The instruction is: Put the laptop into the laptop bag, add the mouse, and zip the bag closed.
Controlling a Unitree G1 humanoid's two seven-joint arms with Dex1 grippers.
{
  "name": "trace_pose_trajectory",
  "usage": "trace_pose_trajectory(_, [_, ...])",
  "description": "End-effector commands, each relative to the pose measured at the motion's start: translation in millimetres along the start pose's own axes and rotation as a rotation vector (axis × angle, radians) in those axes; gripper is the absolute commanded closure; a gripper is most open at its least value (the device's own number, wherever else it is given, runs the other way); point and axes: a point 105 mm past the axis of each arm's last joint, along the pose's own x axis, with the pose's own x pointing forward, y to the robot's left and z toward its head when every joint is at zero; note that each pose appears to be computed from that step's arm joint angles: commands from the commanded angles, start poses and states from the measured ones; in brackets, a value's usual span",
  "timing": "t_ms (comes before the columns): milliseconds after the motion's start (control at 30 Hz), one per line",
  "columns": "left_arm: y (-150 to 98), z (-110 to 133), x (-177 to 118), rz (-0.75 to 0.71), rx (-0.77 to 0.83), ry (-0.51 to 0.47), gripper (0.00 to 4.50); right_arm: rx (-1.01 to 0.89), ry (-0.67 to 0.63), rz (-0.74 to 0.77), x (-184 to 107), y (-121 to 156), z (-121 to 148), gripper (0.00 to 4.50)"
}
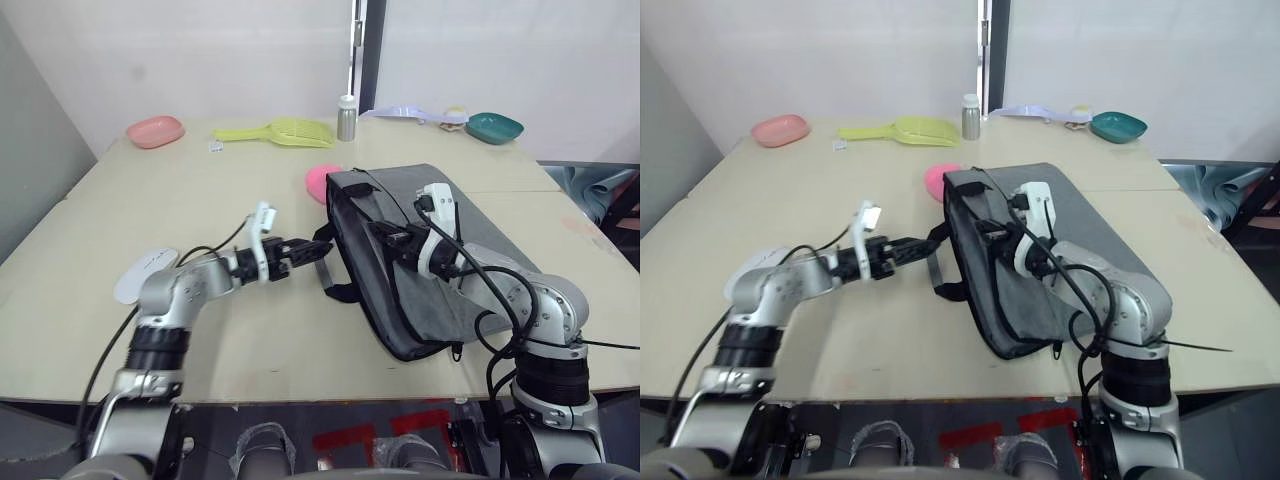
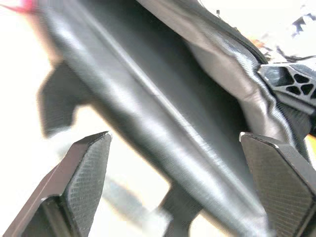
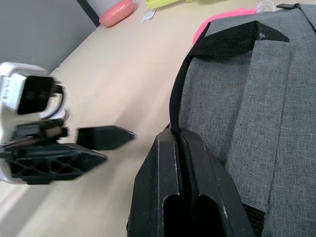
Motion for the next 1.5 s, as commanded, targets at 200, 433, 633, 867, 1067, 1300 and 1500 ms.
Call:
trace_pose_trajectory(200, [9.9, -11.9, -68.4, 0.186, 0.135, -0.026, 0.15, -0.073, 0.085, 0.058, 11.5, 10.7, -26.7, 4.50])
trace_pose_trajectory(433, [34.5, -15.5, -129.5, 0.393, 0.146, -0.003, 0.15, -0.121, 0.103, 0.047, 21.2, 6.0, -40.1, 4.50])
trace_pose_trajectory(633, [40.2, -1.9, -169.6, 0.499, 0.205, -0.007, 0.12, -0.145, 0.132, 0.081, 19.2, 6.6, -49.8, 3.55])
trace_pose_trajectory(867, [60.1, 31.1, -238.9, 0.596, 0.275, -0.050, 0.12, -0.219, 0.038, 0.226, -14.0, 14.9, -31.2, 1.10])
trace_pose_trajectory(1067, [82.4, 62.6, -290.4, 0.665, 0.333, -0.053, 0.12, -0.445, 0.066, 0.198, -83.0, -30.3, 2.9, 0.01])
trace_pose_trajectory(1300, [94.5, 75.1, -315.7, 0.701, 0.340, -0.058, 0.12, -0.719, 0.109, -0.031, -156.3, -102.8, 57.2, 0.01])
trace_pose_trajectory(1500, [96.8, 80.6, -332.1, 0.752, 0.367, 0.006, 0.12, -0.668, 0.215, -0.157, -211.4, -146.2, 74.8, 0.01])
